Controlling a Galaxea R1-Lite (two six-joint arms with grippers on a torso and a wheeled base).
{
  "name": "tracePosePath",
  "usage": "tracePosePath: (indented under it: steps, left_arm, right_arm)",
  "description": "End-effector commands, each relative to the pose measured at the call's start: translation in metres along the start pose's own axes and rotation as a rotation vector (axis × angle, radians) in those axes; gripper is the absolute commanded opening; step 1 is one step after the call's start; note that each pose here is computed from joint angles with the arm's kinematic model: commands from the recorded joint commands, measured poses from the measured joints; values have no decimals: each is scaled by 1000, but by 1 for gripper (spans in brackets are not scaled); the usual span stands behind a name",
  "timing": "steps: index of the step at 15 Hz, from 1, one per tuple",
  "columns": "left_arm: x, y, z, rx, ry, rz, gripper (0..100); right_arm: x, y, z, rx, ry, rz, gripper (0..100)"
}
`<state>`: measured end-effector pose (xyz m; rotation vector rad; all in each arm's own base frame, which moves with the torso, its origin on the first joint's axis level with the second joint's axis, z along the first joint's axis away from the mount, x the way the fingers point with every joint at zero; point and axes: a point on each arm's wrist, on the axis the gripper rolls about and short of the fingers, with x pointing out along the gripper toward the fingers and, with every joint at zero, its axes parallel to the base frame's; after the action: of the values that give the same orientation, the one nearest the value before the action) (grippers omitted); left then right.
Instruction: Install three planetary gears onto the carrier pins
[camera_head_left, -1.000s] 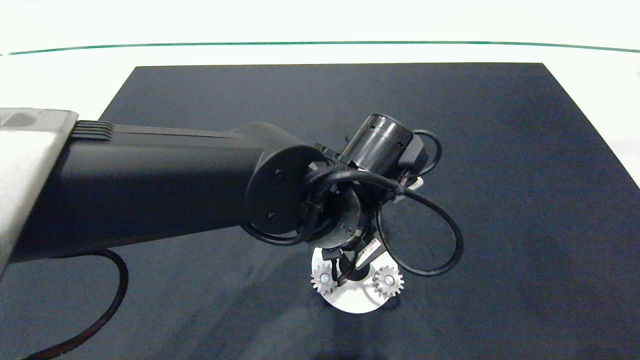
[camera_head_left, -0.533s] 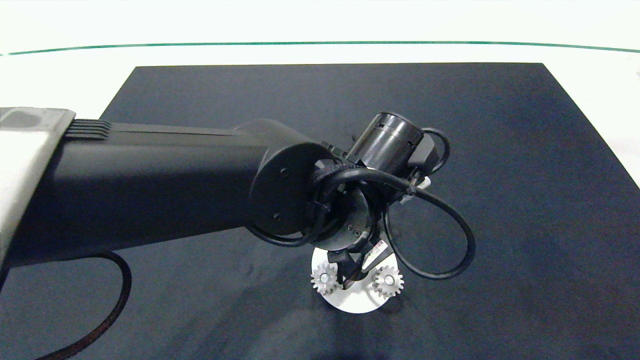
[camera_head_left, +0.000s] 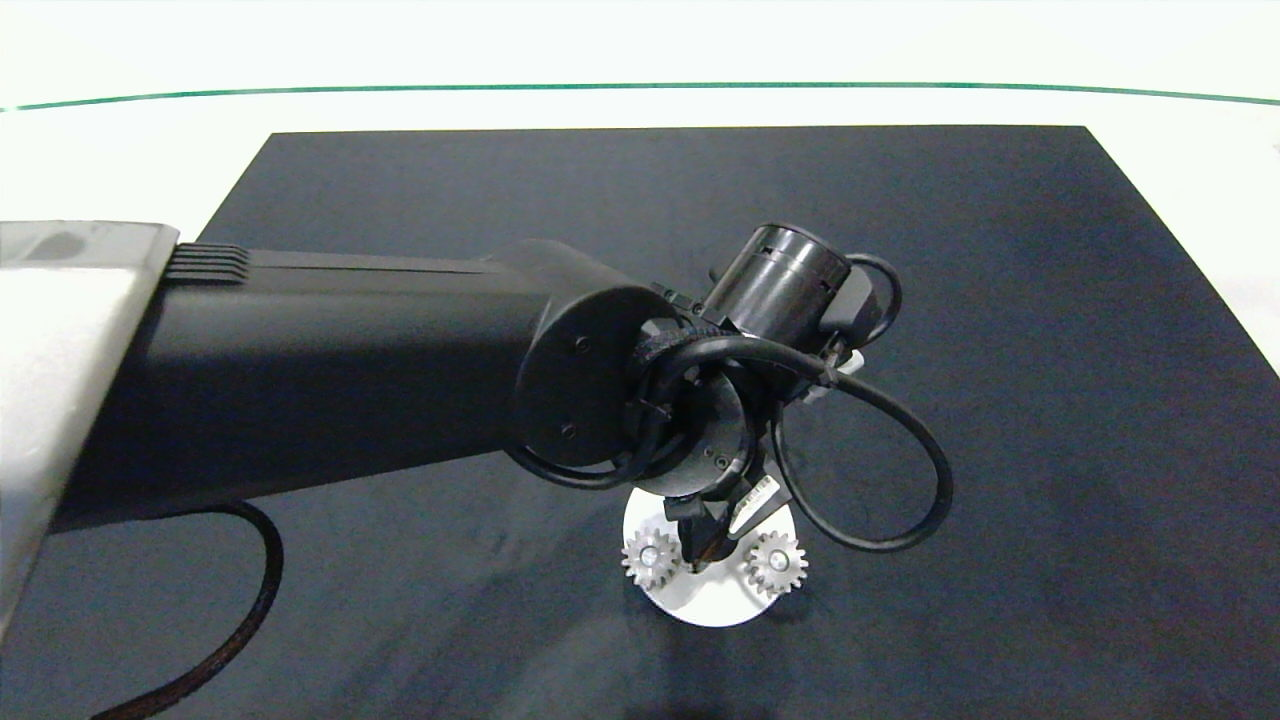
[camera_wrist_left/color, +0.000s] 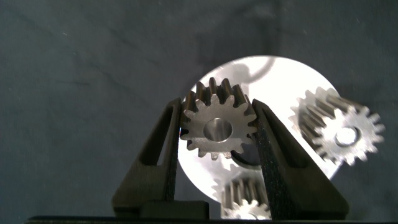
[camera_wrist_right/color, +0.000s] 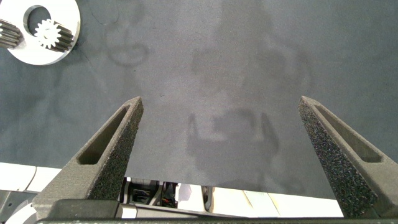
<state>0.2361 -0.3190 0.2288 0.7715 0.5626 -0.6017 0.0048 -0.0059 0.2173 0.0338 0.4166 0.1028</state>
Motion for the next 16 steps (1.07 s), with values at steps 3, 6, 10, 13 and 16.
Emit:
tracePosePath:
  steps: [3,6,10,13,16]
  left_arm:
    - [2,1,-1,6,19,1,22]
    - [2,-1,-5,19,48,-7,22]
    - [4,-2,-3,13,48,16,22]
    - [6,-4,-1,9,47,17,22]
    - [6,-4,-1,-3,44,16,22]
  right_arm:
    - [0,0,0,0,2,-2,100]
    - [0,0,0,0,1,-1,100]
    - [0,0,0,1,1,-2,100]
    - [0,0,0,0,2,-2,100]
    - [0,0,0,1,1,-2,100]
